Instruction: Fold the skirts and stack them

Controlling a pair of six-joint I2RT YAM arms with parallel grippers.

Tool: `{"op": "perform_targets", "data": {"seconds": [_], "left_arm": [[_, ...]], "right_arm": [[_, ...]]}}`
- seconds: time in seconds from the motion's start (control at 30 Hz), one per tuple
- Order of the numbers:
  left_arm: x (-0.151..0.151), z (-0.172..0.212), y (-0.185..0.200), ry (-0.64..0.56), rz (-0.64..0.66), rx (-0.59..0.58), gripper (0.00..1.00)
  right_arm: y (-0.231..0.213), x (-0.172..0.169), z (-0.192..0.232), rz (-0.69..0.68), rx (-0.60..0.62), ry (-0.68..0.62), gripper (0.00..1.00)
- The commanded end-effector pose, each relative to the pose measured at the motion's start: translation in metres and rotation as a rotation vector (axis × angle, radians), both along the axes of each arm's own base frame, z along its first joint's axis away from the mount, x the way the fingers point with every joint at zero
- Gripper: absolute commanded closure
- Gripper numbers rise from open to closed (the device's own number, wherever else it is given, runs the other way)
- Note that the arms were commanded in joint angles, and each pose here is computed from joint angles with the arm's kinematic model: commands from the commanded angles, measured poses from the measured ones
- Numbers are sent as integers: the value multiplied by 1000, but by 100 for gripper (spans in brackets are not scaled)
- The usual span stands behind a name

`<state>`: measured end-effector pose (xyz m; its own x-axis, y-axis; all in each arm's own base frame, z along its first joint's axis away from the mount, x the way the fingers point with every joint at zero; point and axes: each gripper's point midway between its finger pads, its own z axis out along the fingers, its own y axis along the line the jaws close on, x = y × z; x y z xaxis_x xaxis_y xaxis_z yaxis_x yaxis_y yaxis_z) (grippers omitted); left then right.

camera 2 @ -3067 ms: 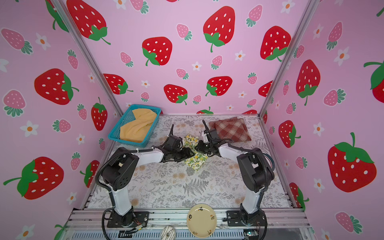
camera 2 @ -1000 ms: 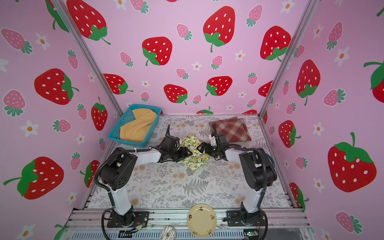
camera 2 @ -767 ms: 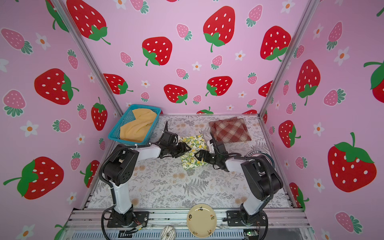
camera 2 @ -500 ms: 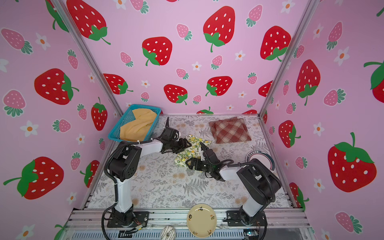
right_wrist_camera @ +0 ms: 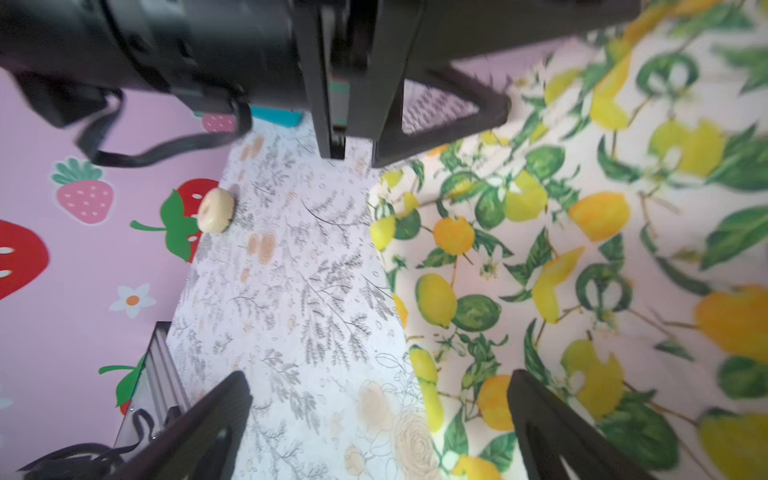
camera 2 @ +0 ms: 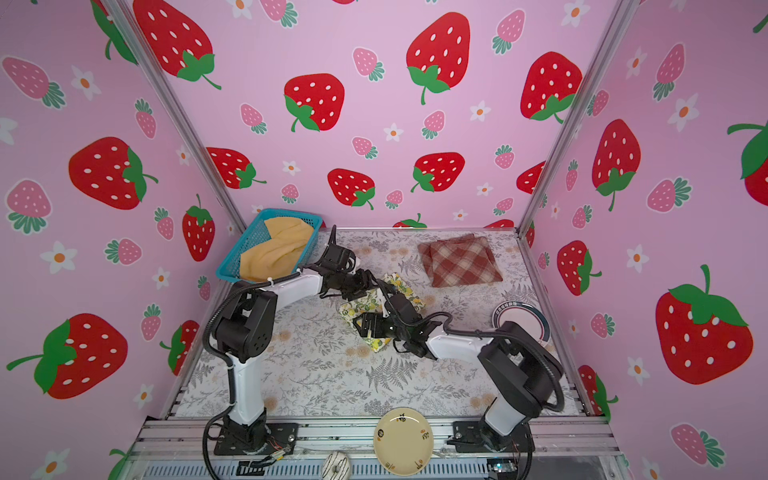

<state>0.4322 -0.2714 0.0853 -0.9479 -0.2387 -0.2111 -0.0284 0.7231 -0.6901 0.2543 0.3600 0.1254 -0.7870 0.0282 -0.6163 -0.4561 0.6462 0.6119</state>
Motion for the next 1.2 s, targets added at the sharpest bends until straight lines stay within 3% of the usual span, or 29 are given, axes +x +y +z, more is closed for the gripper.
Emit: {"op": "perform_targets", "data": {"seconds": [0.0, 0.3, 0.6, 1.17], "left_arm": [[-6, 46, 15, -53, 29, -61, 29], [-54, 69, 34, -62, 107, -138, 25], [-80, 65, 19, -44, 106, -186, 25], [-96, 39, -1, -6, 92, -169, 25]], "right_arm": [[-29, 18, 28, -47, -39, -100, 0], [-80, 60, 30, -74, -29, -105, 0], [-86, 86, -2, -66, -43, -48, 0], [-112, 72, -75, -138, -114, 77, 0]]}}
